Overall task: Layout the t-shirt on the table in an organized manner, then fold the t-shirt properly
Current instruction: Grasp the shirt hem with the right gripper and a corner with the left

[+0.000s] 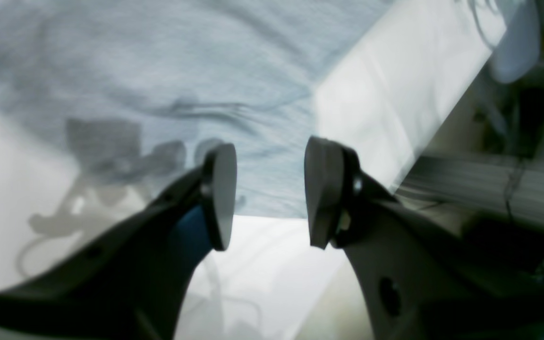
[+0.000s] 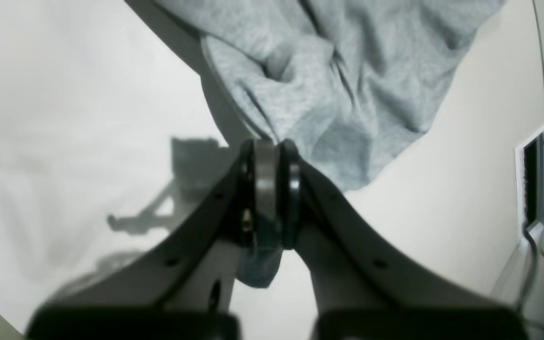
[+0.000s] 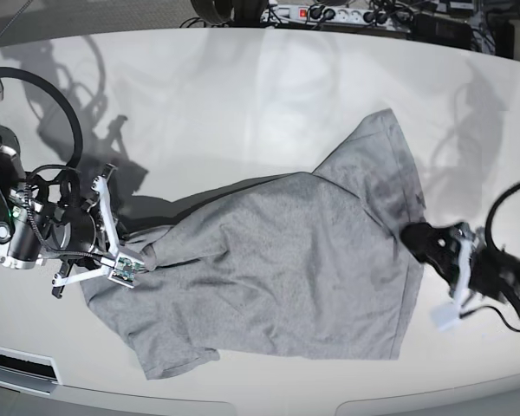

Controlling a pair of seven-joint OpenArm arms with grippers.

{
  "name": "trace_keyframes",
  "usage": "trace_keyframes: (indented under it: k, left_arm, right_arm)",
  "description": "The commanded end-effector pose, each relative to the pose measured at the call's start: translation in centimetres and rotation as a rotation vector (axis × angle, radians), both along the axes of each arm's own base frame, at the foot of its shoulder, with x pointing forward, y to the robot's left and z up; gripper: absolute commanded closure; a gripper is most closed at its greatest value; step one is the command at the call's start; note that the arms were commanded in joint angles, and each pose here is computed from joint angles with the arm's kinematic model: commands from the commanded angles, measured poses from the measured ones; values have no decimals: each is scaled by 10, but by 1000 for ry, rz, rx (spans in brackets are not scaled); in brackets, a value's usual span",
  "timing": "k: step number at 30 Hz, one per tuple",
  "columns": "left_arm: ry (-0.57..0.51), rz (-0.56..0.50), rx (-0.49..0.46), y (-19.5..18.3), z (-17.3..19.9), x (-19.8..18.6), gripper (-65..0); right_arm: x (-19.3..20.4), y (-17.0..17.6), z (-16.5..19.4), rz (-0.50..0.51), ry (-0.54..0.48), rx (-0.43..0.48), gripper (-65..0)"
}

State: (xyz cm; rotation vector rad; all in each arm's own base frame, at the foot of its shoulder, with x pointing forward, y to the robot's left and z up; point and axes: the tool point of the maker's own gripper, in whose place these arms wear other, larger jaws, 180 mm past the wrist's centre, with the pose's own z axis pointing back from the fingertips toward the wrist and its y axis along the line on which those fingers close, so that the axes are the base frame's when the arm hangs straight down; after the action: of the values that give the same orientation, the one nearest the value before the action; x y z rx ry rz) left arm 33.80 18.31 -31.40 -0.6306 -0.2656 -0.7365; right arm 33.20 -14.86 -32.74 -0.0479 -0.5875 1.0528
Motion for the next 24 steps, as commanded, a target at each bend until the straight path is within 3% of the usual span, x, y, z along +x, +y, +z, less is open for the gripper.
trace_keyframes:
  k: [1,9,11,15,24]
  left_arm:
    - [-21,-21,11,7,8,-6,-251]
    - [135,-231,21,-13,-33,-124,-257]
    - [172,-257,72,-7,-50,-144,-286]
    - [71,-217,149,0,-83,-143,-375]
    - [35,-221,141,-38,-134,-153,-377]
  right_arm:
    - [10,-3,14,-9,-48,9,0]
    - [8,8,16,-7,-32,80,0]
    - [8,10,16,-20,-27,99,0]
    - [8,9,16,-33,-26,100,0]
    - [10,6,16,-65,-32,106,0]
